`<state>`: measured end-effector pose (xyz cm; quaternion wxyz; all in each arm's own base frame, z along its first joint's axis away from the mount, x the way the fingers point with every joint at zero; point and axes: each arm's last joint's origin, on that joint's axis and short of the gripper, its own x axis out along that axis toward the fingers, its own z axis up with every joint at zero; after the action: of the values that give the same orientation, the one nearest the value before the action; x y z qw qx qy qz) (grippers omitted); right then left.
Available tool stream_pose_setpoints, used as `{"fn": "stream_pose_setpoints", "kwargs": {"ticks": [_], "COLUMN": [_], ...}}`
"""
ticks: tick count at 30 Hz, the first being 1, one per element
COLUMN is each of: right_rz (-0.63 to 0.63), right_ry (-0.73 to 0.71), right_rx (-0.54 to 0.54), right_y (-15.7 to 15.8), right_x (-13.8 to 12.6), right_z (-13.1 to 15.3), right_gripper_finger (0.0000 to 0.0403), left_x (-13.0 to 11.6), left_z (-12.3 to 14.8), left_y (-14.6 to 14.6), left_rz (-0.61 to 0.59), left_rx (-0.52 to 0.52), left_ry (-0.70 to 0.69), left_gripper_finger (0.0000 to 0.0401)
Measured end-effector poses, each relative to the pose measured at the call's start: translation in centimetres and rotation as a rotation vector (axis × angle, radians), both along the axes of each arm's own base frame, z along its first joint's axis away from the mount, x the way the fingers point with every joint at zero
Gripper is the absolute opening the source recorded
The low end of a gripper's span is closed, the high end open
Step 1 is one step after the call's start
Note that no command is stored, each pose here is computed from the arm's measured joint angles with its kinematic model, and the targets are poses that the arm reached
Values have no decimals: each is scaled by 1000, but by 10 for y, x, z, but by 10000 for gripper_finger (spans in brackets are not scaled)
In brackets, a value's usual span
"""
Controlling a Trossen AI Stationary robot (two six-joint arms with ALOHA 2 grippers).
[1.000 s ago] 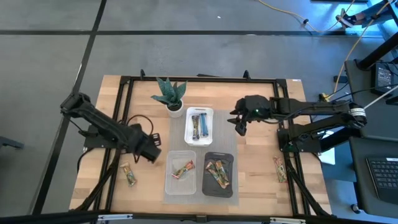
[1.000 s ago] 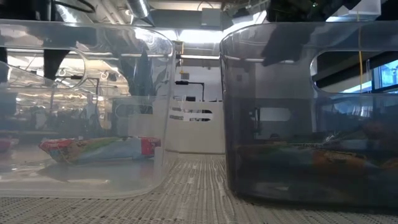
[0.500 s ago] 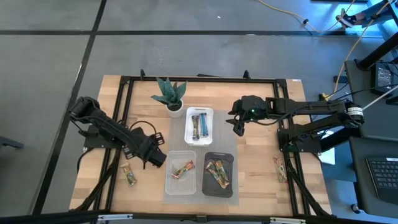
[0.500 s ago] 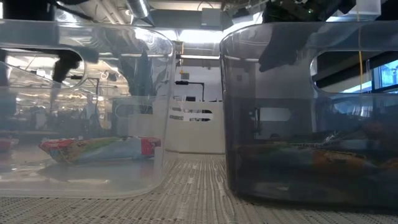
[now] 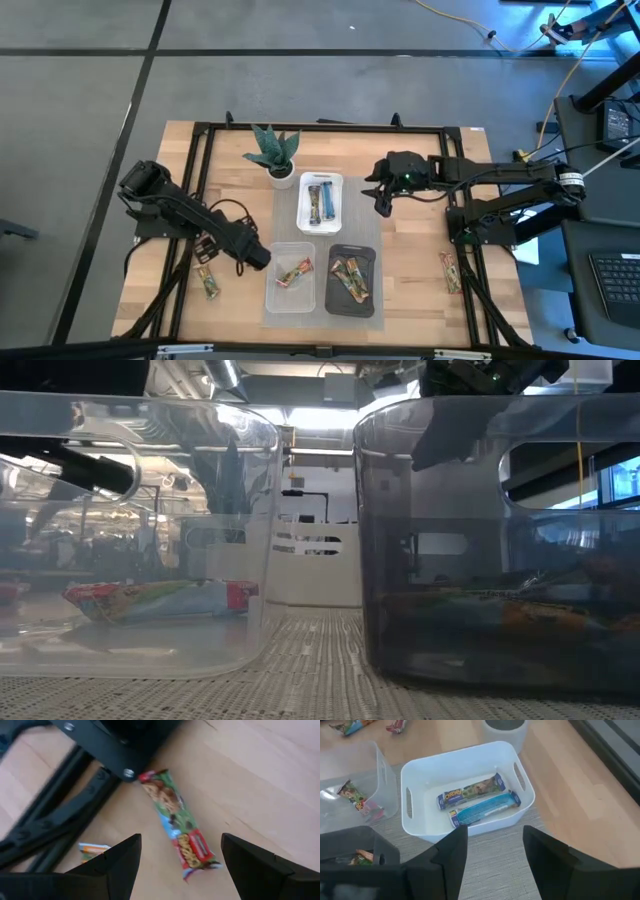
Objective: Pick and place Granola Bars by type
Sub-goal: Put the left red granola bar into the transparent bin
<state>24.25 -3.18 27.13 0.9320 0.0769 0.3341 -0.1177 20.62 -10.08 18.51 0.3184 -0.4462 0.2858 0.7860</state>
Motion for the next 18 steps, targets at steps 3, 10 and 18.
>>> {"fn": "stream_pose_setpoints", "kwargs": {"ticks": [3, 10, 18], "right_rz": [-2, -2, -4], "right_ry": [-3, -11, -12], "right_rx": [-1, -2, 1], "right_y": [0, 0, 0], "right_x": [0, 1, 1], "right_z": [0, 1, 1], "right_gripper_finger": [195, 195, 195], "left_x": [-5, -12, -20], "left_z": [-6, -43, -60], "left_y": [2, 6, 17], "left_rz": [5, 14, 25], "left_rx": [10, -44, -55], "left_ry": [22, -72, -73], "left_gripper_finger": [265, 265, 265]}}
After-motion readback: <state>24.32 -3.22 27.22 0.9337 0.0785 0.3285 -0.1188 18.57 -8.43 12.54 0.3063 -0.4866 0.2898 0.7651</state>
